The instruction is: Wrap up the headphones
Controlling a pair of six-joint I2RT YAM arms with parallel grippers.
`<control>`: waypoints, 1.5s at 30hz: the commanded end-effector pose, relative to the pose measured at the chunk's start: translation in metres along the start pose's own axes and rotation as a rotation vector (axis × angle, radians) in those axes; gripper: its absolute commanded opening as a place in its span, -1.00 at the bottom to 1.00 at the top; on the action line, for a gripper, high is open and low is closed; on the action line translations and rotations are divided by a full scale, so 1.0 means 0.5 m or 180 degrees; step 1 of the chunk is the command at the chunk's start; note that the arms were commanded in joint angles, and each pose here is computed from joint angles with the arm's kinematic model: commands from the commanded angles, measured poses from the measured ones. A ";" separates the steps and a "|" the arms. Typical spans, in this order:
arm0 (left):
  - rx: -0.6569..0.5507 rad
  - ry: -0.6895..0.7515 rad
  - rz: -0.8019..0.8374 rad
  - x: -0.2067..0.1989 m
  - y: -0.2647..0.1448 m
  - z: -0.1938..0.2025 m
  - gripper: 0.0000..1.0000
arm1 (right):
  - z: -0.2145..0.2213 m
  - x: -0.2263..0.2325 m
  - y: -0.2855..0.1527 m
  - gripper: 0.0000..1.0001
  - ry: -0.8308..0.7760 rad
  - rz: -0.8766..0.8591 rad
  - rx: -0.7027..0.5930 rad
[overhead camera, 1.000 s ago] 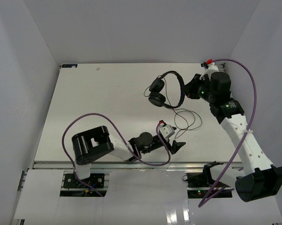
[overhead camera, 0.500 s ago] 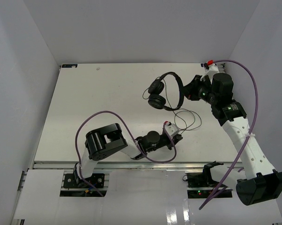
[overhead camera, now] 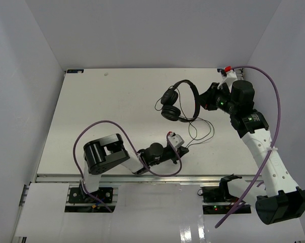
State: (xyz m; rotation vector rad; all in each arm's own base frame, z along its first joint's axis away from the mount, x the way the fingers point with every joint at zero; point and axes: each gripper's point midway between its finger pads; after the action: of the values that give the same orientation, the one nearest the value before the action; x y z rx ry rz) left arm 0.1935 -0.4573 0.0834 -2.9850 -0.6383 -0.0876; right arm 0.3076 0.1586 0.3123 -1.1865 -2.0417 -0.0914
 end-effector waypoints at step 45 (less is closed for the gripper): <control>0.1317 0.0221 -0.0579 0.186 -0.299 -0.134 -1.00 | -0.165 0.009 -0.056 -0.85 -0.1308 0.0012 -0.0746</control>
State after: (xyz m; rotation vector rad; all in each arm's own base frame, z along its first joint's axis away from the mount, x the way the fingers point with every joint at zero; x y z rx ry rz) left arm 0.2083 -0.3243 0.1871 -2.7460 -0.7532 -0.0148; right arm 0.3140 0.1337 0.3197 -1.2422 -2.3548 0.0885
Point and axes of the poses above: each gripper's point midway between its finger pads, its own y axis out along the fingers, its own x axis along the line the jaws close on, z = x × y, and after that the axes turned 14 degrees about y, right-handed
